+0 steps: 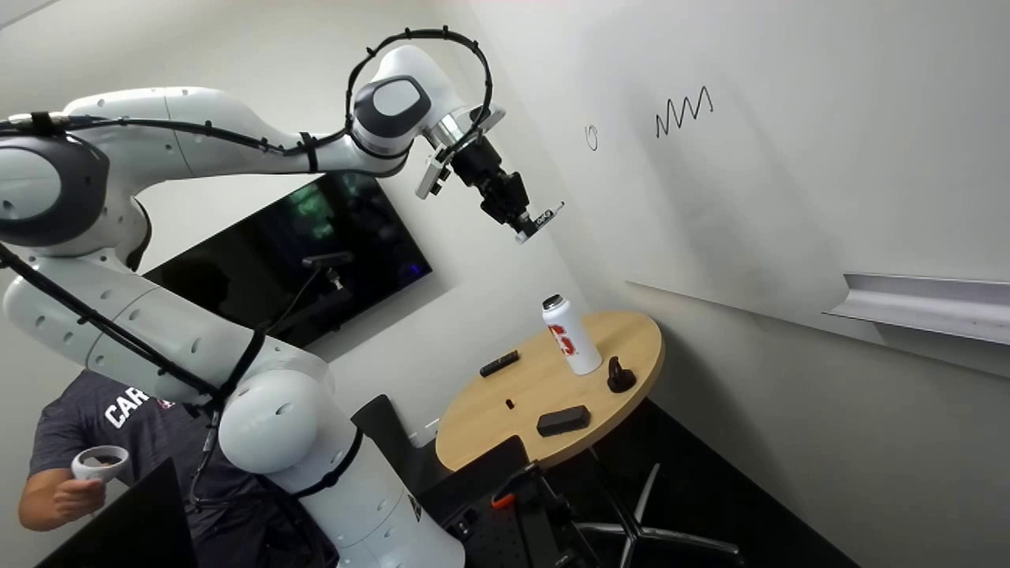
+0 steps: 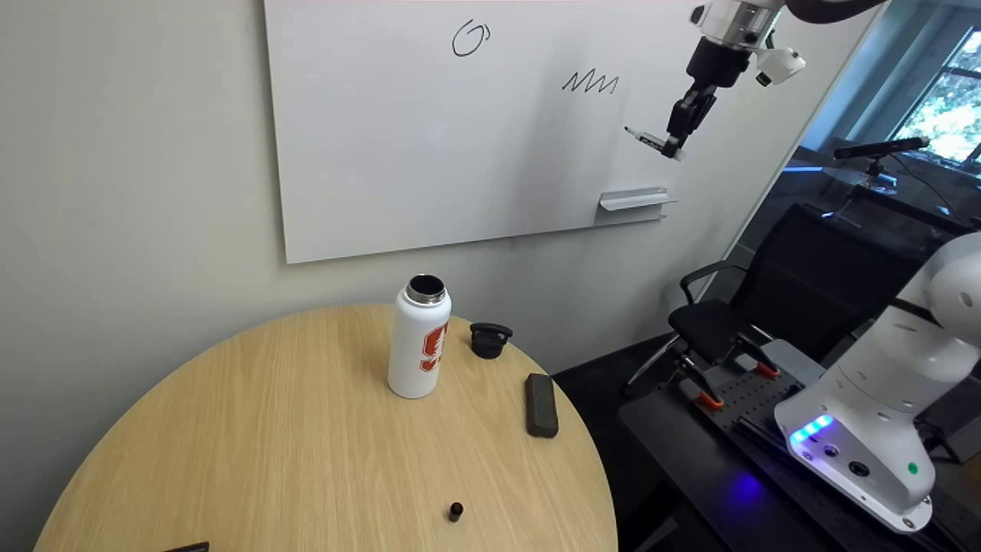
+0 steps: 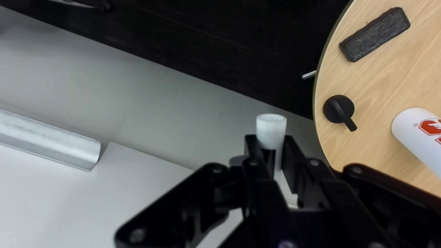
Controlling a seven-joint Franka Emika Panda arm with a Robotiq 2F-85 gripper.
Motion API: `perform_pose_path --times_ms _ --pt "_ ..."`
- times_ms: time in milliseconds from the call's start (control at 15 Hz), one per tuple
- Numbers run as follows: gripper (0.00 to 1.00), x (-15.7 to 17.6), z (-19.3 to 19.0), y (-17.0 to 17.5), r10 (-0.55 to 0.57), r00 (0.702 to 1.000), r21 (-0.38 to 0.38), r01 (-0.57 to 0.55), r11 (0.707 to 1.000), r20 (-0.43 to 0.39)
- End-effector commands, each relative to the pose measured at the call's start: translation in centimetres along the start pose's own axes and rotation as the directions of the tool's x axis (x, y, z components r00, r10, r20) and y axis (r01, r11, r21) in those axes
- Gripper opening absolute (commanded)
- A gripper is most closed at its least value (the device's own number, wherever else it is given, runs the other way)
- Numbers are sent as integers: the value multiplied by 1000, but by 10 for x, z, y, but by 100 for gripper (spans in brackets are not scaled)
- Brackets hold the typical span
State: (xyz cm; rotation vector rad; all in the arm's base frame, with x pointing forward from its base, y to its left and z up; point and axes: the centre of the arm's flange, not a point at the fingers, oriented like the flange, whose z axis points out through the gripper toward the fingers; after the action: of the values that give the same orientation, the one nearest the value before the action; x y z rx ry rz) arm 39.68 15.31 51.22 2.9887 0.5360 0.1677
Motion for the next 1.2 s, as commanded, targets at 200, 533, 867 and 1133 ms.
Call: perform_pose_path --times_ms 200,533,867,1133 --pt "5 3 26 -82 -203 979 61 202 978 22" --pt "5 -29 65 -206 -455 890 130 455 881 -36" --pt "5 -56 114 -273 -591 786 128 615 778 -180" --pt "20 -60 116 -278 -586 793 121 606 786 -164"
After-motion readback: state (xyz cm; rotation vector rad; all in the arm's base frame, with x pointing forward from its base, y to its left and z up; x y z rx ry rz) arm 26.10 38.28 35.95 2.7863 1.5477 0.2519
